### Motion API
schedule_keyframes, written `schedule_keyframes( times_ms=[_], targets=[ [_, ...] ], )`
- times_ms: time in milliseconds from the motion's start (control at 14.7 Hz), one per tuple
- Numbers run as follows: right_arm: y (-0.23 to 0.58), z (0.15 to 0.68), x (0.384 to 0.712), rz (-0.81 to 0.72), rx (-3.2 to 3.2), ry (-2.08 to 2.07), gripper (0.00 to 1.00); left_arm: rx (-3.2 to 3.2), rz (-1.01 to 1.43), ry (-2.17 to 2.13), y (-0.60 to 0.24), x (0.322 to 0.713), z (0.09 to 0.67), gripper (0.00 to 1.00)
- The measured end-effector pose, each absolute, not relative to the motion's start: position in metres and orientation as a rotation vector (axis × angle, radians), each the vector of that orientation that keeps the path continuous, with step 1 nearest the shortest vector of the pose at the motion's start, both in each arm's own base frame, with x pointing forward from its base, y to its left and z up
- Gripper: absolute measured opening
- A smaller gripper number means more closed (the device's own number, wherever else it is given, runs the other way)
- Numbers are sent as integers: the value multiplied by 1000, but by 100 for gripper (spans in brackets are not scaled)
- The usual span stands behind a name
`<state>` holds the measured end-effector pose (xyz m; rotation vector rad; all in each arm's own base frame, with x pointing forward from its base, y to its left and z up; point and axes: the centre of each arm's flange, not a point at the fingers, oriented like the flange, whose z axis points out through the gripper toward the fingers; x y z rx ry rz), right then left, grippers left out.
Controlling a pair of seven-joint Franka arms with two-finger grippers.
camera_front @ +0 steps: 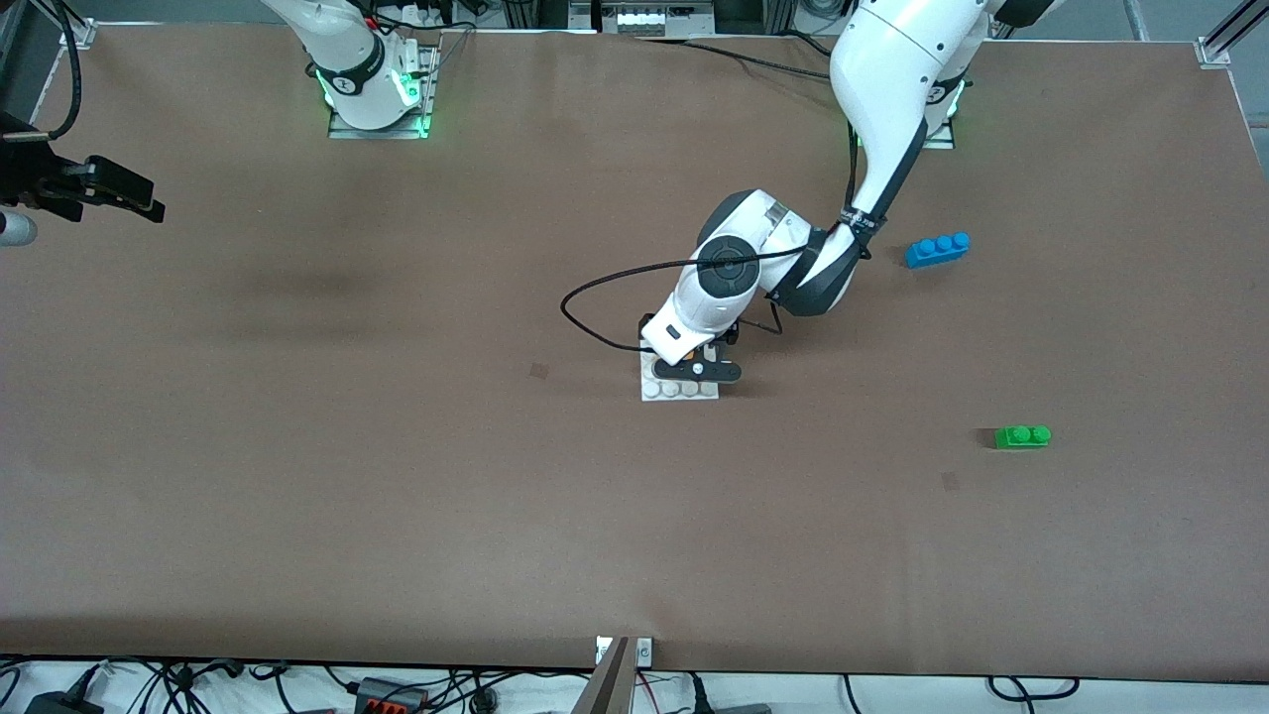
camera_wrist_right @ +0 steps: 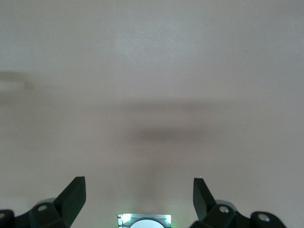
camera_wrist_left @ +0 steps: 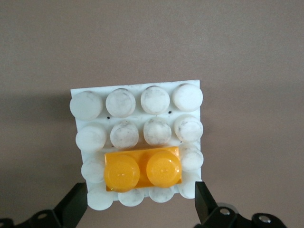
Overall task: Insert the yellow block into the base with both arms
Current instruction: 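Press the yellow block down onto the plate with the left gripper, then open the left gripper and lift it off the yellow block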
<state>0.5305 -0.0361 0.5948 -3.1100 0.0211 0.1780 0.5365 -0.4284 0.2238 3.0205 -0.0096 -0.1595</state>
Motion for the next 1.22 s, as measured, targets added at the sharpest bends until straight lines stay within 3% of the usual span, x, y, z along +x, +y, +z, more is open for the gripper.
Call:
schedule_keyframes(
  times_ms=[680, 1224],
  targets=[
    [-27, 597, 531, 172, -3111, -6, 100, 2979, -94, 9, -414, 553, 320, 100],
    [-14, 597, 532, 171, -3113, -43, 100, 2959, 11, -24, -376, 544, 424, 100]
  ],
)
